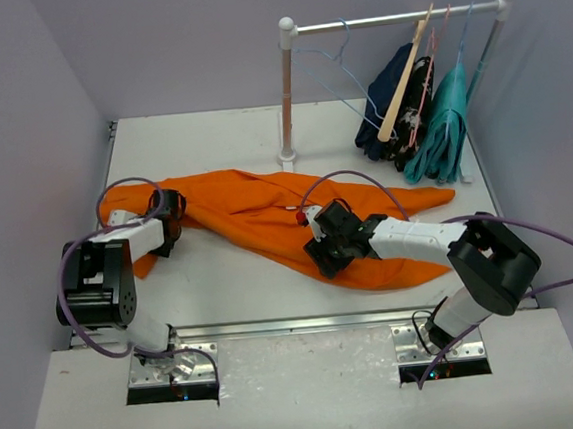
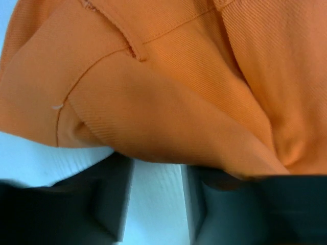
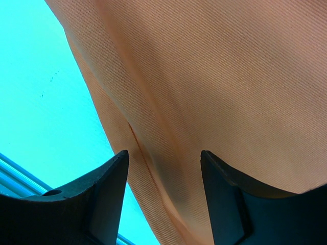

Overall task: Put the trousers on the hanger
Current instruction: Flatten out the trousers at the center of the board.

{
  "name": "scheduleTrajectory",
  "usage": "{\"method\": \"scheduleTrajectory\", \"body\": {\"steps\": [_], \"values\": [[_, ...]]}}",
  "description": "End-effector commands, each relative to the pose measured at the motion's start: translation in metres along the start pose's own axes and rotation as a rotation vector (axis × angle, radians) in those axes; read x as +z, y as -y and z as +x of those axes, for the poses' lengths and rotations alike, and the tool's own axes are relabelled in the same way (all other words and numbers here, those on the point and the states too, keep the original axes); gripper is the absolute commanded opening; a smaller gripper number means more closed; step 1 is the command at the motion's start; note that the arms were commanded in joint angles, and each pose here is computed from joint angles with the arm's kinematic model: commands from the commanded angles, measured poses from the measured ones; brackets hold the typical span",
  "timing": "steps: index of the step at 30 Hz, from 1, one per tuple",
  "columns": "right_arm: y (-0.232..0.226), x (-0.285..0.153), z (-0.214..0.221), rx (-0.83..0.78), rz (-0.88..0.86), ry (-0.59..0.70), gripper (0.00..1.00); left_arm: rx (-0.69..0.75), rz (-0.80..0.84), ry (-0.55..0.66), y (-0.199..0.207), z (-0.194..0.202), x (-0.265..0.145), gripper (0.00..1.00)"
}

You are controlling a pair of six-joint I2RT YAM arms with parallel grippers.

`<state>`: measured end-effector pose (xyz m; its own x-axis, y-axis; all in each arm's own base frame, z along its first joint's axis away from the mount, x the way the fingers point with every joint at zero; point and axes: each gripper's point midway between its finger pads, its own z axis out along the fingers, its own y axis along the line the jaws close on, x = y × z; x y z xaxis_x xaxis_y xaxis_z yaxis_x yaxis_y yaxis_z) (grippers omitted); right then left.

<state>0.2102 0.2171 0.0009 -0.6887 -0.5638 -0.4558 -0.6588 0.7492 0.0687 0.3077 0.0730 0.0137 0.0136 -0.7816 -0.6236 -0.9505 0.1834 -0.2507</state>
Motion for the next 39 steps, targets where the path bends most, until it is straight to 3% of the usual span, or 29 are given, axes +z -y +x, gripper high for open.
{"method": "scheduleTrajectory", "body": {"steps": [1, 3, 5, 15, 24, 39], "values": [[-0.003, 0.001, -0.011, -0.003, -0.014, 0.027, 0.59, -0.052, 0.025, 0.037, 0.015, -0.021, 0.005, 0.27], [-0.004, 0.002, -0.011, -0.001, -0.015, 0.025, 0.59, -0.056, 0.037, 0.037, 0.016, -0.026, 0.005, 0.09], [-0.004, 0.003, -0.011, 0.0, -0.015, 0.021, 0.59, -0.051, 0.054, 0.034, 0.018, -0.031, 0.002, 0.0], [-0.003, 0.003, -0.008, -0.002, -0.013, 0.01, 0.59, -0.046, 0.08, 0.054, 0.019, -0.047, -0.003, 0.0], [0.001, -0.003, -0.005, -0.013, 0.008, 0.001, 0.58, -0.091, 0.012, 0.096, -0.019, -0.075, -0.016, 0.0], [-0.015, -0.021, -0.019, -0.059, -0.079, 0.035, 0.59, -0.042, 0.261, 0.021, -0.042, -0.082, -0.091, 0.0]]}}
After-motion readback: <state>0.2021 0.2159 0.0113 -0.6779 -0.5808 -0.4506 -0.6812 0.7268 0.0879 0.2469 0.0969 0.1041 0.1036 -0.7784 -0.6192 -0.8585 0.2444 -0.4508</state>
